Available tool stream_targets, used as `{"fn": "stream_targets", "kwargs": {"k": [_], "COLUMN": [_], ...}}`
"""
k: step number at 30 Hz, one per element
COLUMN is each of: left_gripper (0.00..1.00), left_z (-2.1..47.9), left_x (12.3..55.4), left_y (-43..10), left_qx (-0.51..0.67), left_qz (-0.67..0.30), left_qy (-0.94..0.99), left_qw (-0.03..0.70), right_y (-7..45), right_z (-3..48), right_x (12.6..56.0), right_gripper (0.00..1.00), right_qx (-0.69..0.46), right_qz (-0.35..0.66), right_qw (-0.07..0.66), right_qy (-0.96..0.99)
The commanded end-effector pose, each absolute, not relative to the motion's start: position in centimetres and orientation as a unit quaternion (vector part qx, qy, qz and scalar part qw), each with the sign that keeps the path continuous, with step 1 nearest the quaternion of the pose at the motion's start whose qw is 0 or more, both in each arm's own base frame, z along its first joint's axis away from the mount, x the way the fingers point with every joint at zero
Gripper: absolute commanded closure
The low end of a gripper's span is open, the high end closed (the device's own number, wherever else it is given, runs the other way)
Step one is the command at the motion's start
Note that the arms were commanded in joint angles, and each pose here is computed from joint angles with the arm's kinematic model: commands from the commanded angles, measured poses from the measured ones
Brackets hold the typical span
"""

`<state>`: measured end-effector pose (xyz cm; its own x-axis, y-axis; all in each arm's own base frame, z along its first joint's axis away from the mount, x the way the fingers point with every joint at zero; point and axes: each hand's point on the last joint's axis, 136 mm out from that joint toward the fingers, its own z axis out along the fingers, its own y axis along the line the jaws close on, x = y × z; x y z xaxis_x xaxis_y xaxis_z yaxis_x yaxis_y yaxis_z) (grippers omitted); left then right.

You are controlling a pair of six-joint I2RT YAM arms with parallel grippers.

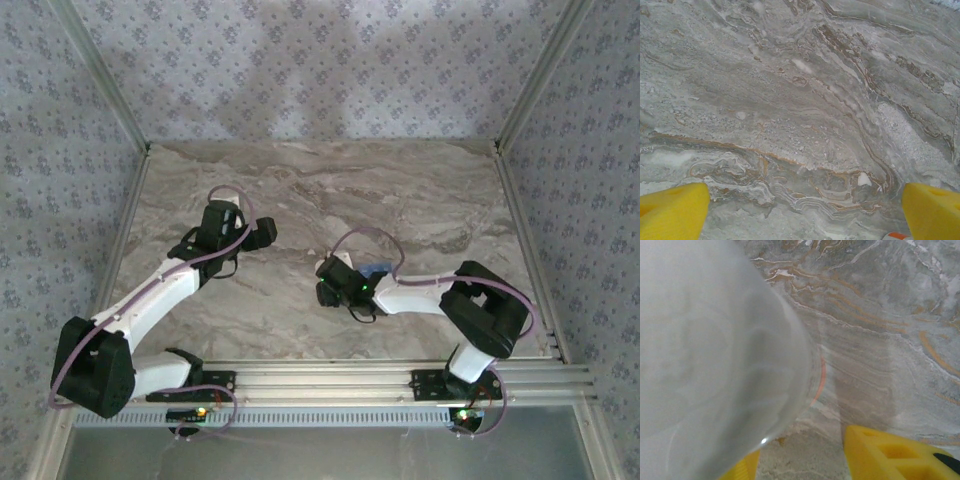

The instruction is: Sort the pills into containers

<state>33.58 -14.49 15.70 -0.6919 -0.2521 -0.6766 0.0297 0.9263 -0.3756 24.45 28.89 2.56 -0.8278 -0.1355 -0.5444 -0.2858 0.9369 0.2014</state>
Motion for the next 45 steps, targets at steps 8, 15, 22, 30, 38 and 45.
{"fn": "stream_targets", "kwargs": {"k": [8,15,22,30,38,45], "left_gripper": [0.02,0.02,0.02,0.02,0.02,0.02], "left_z": [16.8,16.4,16.0,16.1,16.1,16.4], "left_x": [33.4,33.6,33.7,33.7,33.8,33.8], "left_y": [-15.1,-15.4,-15.8,-16.1,-16.3,-16.3], "left_qx": [-0.052,-0.049,-0.048,-0.048,-0.048,-0.049], "left_qz": [-0.196,-0.202,-0.208,-0.219,-0.226,-0.229], "left_qy": [0.896,0.897,0.898,0.895,0.893,0.89], "left_qw": [0.394,0.39,0.384,0.385,0.387,0.392], "right_y": [29.9,30.1,30.5,30.3,31.3,31.8], "right_z": [2.5,2.3,2.2,2.2,3.1,5.0], "right_x": [27.9,30.0,33.1,37.5,40.0,38.8], "right_gripper": [0.54,0.56,0.56,0.57,0.54,0.39], "right_qx": [-0.084,-0.067,-0.054,-0.039,-0.044,-0.046], "right_qz": [0.147,0.148,0.144,0.14,0.153,0.192], "right_qw": [0.288,0.29,0.297,0.303,0.305,0.299], "right_qy": [0.943,0.943,0.943,0.942,0.939,0.934]}}
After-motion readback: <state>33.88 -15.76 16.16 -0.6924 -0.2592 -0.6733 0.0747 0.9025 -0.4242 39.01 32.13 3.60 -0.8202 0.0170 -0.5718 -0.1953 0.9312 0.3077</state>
